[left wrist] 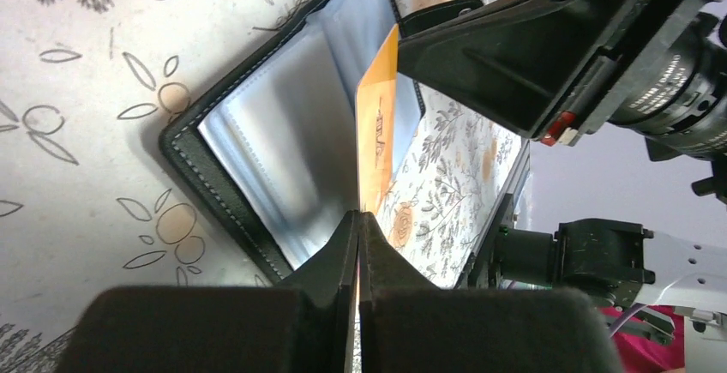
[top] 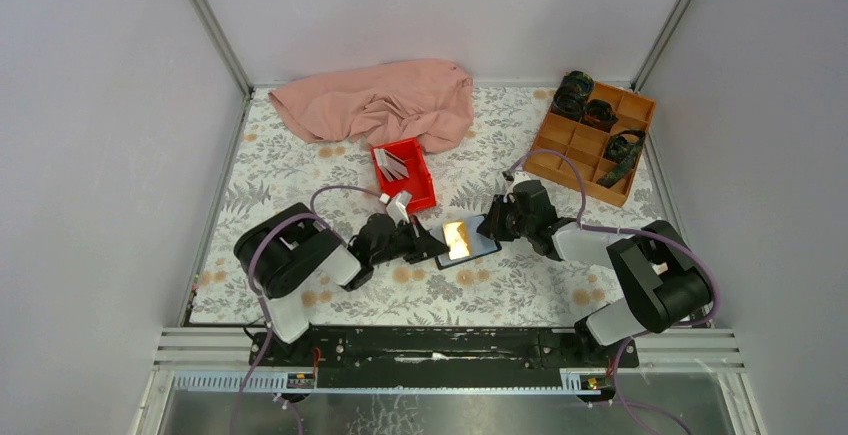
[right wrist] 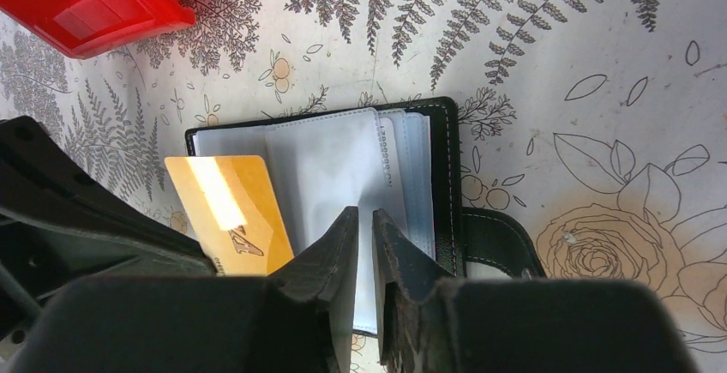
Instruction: Take the credit cards out of the card holder
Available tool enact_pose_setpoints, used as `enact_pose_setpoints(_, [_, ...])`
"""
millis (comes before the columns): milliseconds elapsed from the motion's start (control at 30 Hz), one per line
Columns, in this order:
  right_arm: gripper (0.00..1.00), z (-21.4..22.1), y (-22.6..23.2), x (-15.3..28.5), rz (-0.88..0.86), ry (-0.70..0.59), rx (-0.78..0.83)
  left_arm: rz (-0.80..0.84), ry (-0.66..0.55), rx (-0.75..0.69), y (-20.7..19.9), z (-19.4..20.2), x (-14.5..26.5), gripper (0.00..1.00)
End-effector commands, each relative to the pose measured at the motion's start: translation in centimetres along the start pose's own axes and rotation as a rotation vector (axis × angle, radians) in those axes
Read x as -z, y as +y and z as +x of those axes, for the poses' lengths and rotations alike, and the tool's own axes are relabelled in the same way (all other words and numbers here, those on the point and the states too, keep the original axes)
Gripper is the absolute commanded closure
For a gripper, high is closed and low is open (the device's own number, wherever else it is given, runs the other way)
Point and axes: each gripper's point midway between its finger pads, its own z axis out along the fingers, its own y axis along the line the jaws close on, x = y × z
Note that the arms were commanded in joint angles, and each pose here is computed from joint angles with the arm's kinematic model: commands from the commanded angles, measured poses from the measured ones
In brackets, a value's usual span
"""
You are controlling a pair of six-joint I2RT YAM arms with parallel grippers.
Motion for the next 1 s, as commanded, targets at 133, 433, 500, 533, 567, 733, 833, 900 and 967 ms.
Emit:
enact_pose_setpoints(133, [0.81, 0.9, 0.2, 1.1, -0.021, 0.000, 0.022, 0.130, -0.028, -0.086, -2.9, -0.8, 1.1, 1.00])
enact_pose_setpoints(433, [0.62, -0.9, 4.5, 3.6, -0.235, -0.109, 0.063, 0.109, -0.053, -0.300, -5.1, -2.3, 3.3, 1.00])
enact_pose_setpoints(500, [0.53, -1.2, 5.5, 4.4, -0.290, -0.136, 0.075, 0.105, -0.052, -0.333, -5.8, -2.7, 3.7, 1.00])
enact_pose_setpoints(533, [0.49, -1.5, 6.3, 5.0, -0.333, -0.162, 0.086, 0.105, -0.051, -0.344, -6.0, -2.8, 3.8, 1.00])
enact_pose_setpoints(567, [0.47, -1.8, 7.0, 5.6, -0.370, -0.185, 0.090, 0.112, -0.050, -0.355, -6.4, -2.9, 3.9, 1.00])
enact_pose_setpoints(733, [0.44, -2.8, 9.7, 8.9, -0.504, -0.275, 0.156, 0.119, -0.044, -0.385, -6.9, -3.6, 4.4, 1.00])
enact_pose_setpoints(833, [0.44, -3.6, 10.5, 10.6, -0.533, -0.343, 0.175, 0.172, -0.032, -0.385, -7.8, -3.9, 4.8, 1.00])
enact_pose_setpoints(900, [0.43, -3.7, 11.4, 11.7, -0.575, -0.357, 0.207, 0.232, -0.018, -0.397, -8.9, -3.6, 5.3, 1.00])
enact_pose_setpoints(967, [0.43, -3.5, 12.5, 12.7, -0.633, -0.341, 0.247, 0.308, 0.017, -0.419, -10.1, -2.9, 5.7, 1.00])
